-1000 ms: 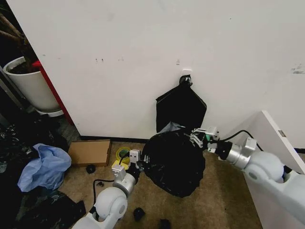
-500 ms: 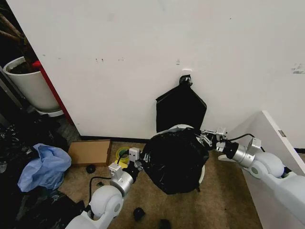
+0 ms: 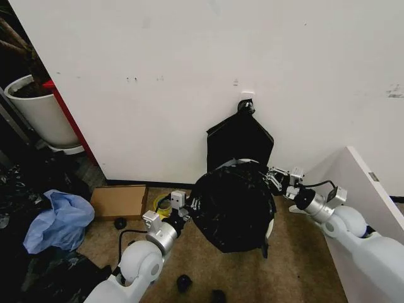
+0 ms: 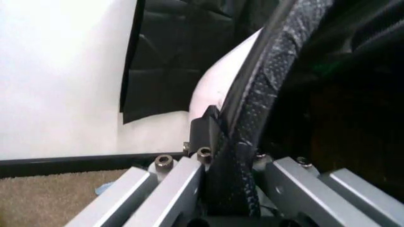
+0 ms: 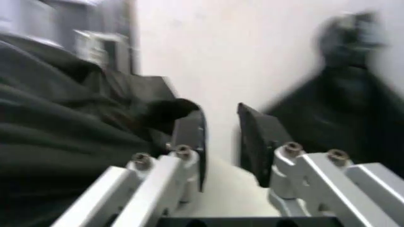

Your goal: Place the garbage bag over the trash bin.

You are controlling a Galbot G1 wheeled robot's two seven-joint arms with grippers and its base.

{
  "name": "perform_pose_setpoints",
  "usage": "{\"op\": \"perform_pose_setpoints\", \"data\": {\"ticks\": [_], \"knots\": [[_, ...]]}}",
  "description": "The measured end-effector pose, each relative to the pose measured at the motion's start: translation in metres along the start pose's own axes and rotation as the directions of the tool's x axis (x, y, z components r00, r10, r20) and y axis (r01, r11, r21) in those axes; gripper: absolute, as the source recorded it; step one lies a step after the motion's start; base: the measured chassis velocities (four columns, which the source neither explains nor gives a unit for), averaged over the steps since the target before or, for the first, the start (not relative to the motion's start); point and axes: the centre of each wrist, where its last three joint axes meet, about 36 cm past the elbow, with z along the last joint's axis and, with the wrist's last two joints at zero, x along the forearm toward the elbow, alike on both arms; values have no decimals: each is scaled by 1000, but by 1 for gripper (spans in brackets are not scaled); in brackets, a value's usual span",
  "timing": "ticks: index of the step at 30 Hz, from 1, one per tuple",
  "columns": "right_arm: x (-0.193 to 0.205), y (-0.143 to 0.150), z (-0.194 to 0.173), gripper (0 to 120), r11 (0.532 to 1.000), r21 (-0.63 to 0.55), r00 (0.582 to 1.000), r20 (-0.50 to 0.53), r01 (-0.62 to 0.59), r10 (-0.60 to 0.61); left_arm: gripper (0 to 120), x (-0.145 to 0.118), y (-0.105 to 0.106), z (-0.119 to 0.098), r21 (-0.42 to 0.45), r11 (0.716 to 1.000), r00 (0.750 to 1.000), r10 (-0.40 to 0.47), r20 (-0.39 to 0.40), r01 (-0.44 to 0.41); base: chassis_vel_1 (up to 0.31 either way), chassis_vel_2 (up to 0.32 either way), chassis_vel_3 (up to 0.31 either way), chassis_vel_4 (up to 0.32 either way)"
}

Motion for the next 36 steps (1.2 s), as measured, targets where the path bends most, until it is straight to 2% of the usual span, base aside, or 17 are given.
{"op": "perform_pose_setpoints", "data": {"ticks": [2, 3, 6, 8, 10, 12, 17, 18, 21, 23, 24, 26, 27, 29, 30, 32, 36], "knots": [[-5, 9, -1, 33, 994, 31, 994, -9, -107, 108, 0, -1, 0, -1, 15, 1000, 1000, -3, 5, 3, 0, 0, 0, 0], [-9, 16, -4, 34, 990, 26, 991, 9, -136, 136, 0, -2, 1, -2, 24, 1000, 1000, -7, 6, 7, 0, 0, 0, 0], [-11, 20, -7, 39, 990, 18, 990, 27, -142, 141, 0, -2, 3, -2, 29, 1000, 1000, -12, 6, 12, 0, 0, 0, 0], [-21, 34, -19, 53, 991, -22, 985, 110, -129, 131, 0, -4, 8, 1, 39, 999, 999, -32, -2, 32, 0, 0, 0, 0], [-25, 42, -28, 61, 992, -40, 982, 137, -123, 127, 0, -6, 11, 3, 44, 998, 999, -42, -8, 42, 0, 0, 0, 0], [-27, 45, -31, 65, 991, -37, 983, 132, -128, 132, 0, -6, 12, 3, 47, 998, 999, -45, -9, 46, 0, 0, 0, 0], [-24, 47, -34, 84, 969, 138, 979, 44, -203, 199, 0, -10, 14, 1, 77, 995, 998, -59, -11, 60, 0, 0, 0, 0], [-24, 47, -34, 84, 969, 138, 979, 44, -203, 199, 0, -10, 14, 1, 77, 995, 998, -59, -11, 60, 0, 0, 0, 0], [-24, 50, -32, 98, 959, 137, 968, 73, -250, 242, 0, -13, 19, -6, 98, 992, 996, -84, -4, 84, 0, 0, 0, 0], [-29, 61, -35, 100, 938, 118, 943, 116, -325, 312, 0, -15, 25, -13, 111, 989, 995, -103, 10, 102, 0, 0, 0, 0], [-34, 77, -38, 100, 904, 113, 908, 127, -413, 399, 0, -15, 31, -21, 130, 984, 992, -122, 18, 118, 0, 0, 0, 0], [-35, 84, -40, 100, 890, 111, 895, 119, -443, 431, 0, -15, 33, -23, 136, 983, 992, -127, 18, 123, 0, 0, 0, 0], [-38, 119, -51, 100, 842, 77, 846, 64, -534, 530, 0, -15, 38, -30, 155, 978, 990, -141, 17, 137, 0, 0, 0, 0], [-38, 176, -80, 100, 795, -23, 796, -21, -606, 605, 0, -17, 46, -37, 165, 974, 988, -157, 6, 153, 0, 0, 0, 0], [-33, 197, -91, 100, 784, -51, 785, -68, -619, 615, 0, -17, 50, -38, 169, 972, 986, -164, -2, 162, 0, 0, 0, 0], [-23, 221, -97, 100, 786, -49, 785, -124, -616, 607, 0, -20, 55, -41, 181, 967, 984, -177, -15, 177, 0, 0, 0, 0], [-6, 242, -84, 100, 812, 21, 801, -155, -583, 578, 0, -26, 61, -51, 213, 958, 981, -191, -18, 190, 0, 0, 0, 0]]}}
